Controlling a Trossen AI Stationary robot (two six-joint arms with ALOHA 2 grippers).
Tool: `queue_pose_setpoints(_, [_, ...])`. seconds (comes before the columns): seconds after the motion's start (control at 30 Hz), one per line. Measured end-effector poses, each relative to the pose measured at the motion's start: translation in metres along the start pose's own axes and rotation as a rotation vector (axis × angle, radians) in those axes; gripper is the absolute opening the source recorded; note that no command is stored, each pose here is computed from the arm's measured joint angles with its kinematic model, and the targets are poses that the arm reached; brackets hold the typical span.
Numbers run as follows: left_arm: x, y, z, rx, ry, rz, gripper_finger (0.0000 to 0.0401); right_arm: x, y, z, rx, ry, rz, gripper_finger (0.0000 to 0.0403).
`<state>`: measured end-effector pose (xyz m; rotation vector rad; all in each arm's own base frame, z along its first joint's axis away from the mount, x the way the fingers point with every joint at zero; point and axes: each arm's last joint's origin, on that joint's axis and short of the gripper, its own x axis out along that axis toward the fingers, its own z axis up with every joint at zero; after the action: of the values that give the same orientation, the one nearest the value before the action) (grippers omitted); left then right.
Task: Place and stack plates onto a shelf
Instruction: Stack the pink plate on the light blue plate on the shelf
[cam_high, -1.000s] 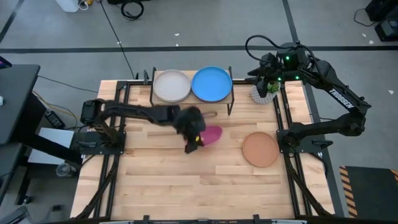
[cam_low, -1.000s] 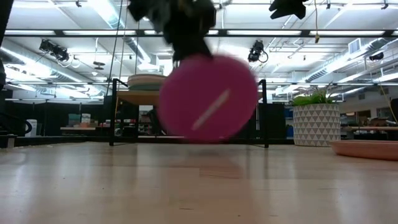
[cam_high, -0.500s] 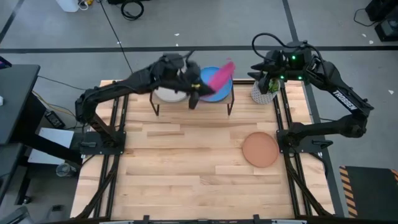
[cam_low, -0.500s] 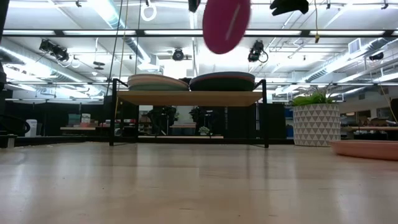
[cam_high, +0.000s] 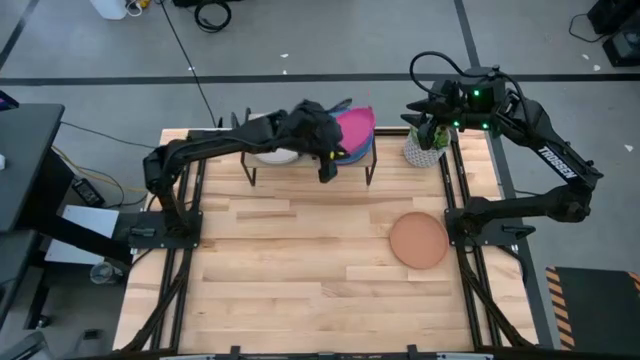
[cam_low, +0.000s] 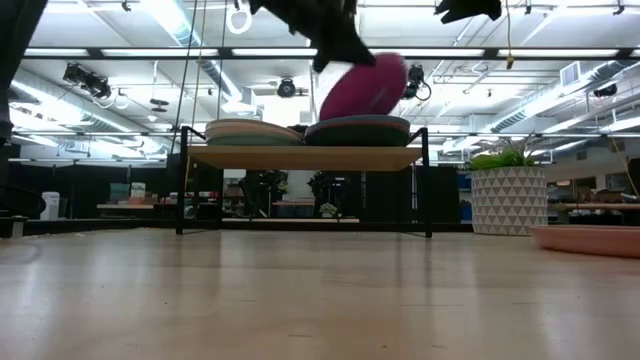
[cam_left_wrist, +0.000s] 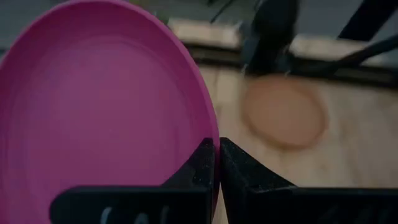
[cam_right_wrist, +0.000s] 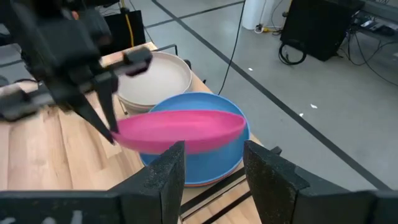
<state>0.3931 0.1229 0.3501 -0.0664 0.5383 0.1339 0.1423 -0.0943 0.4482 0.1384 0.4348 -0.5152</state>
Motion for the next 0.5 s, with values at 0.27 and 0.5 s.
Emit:
queue_pose_setpoints(0.27, [0.007,0.004,-0.006,0.072,0.050,0.125,0.0092,0.000,0.000,0.000,0.005,0.000,0.001,0.0168])
queue_pose_setpoints(0.5, [-0.007,0.001,0.007,-0.059,-0.030,0.077,0.0164,-0.001,0.003,-0.010,0.007,0.100,0.114,0.0167])
